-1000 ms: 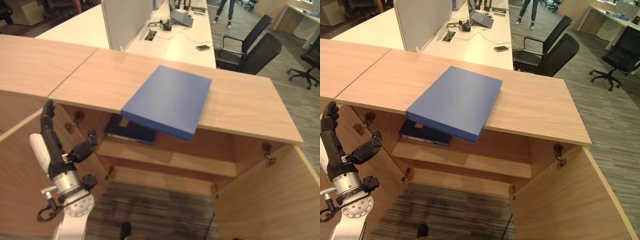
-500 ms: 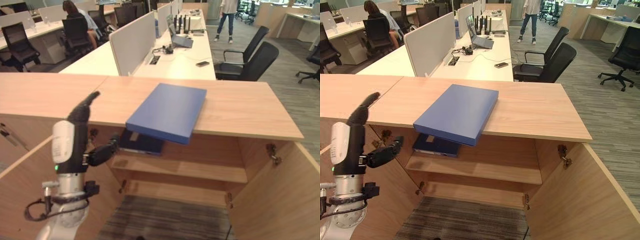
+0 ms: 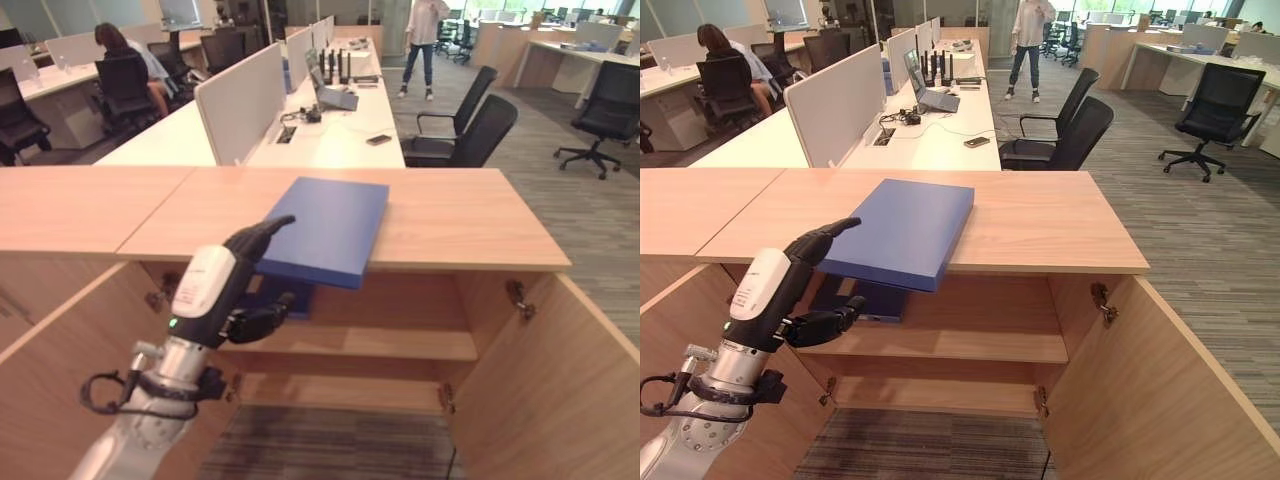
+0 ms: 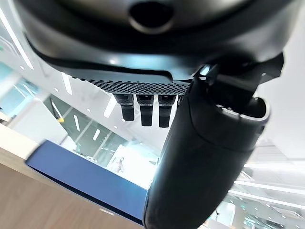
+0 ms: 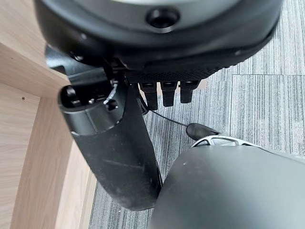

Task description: Put the empty folder in the office cabinet

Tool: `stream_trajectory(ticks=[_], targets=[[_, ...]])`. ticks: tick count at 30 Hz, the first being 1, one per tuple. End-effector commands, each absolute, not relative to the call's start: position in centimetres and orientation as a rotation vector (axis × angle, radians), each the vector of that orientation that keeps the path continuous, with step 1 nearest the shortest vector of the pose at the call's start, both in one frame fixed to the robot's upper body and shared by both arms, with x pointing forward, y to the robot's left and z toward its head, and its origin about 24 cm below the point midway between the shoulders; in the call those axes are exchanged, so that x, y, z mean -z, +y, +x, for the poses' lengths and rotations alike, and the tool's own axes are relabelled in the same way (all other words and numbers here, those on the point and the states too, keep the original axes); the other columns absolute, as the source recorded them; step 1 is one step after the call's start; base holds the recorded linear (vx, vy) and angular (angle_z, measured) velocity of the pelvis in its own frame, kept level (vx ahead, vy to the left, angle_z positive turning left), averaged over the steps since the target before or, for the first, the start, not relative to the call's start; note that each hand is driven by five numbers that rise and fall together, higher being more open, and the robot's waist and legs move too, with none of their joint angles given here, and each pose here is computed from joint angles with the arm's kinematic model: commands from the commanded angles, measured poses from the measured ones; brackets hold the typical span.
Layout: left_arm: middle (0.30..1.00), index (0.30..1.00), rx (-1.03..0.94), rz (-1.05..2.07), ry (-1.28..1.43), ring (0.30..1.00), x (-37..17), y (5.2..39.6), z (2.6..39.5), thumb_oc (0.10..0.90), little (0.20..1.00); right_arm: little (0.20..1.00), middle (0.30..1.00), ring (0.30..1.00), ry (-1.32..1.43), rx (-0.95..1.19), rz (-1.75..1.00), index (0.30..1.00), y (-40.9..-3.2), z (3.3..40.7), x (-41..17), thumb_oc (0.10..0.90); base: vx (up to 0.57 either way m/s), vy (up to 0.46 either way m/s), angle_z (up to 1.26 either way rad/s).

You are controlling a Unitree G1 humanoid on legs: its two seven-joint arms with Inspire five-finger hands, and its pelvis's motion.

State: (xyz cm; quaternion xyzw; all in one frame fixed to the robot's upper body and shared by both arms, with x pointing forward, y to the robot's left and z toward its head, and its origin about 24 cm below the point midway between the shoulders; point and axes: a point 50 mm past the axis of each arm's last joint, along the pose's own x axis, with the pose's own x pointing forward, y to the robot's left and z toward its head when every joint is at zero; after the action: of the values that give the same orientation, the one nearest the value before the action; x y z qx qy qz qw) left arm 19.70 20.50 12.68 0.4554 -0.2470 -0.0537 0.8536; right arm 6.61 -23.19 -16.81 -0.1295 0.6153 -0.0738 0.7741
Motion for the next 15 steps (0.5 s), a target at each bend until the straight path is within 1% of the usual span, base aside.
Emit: stream_trajectory(ticks=[1, 8, 15], targets=[[0.900, 0.900, 0.062, 0.954, -0.788, 0.900, -17.4, 19.3, 21.2, 0.800, 0.900, 0.900, 0.900, 0.900, 1.221, 0.123, -0.313, 0.900, -22.7, 10.6, 16.1, 0.800, 0.00, 0.000, 0.00], [0.900, 0.900, 0.045, 0.978, -0.799, 0.900, -17.0, 18.9, 22.3, 0.800, 0.900, 0.900, 0.900, 0.900, 1.222, 0.124, -0.317, 0.900, -22.7, 10.4, 16.1, 0.800, 0.01, 0.001, -0.03], [0.900, 0.900, 0.045, 1.129, -0.853, 0.900, -17.1, 18.1, 23.9, 0.800, 0.900, 0.900, 0.900, 0.900, 1.201, 0.109, -0.331, 0.900, -22.4, 11.0, 16.0, 0.800, 0.02, 0.002, -0.04]])
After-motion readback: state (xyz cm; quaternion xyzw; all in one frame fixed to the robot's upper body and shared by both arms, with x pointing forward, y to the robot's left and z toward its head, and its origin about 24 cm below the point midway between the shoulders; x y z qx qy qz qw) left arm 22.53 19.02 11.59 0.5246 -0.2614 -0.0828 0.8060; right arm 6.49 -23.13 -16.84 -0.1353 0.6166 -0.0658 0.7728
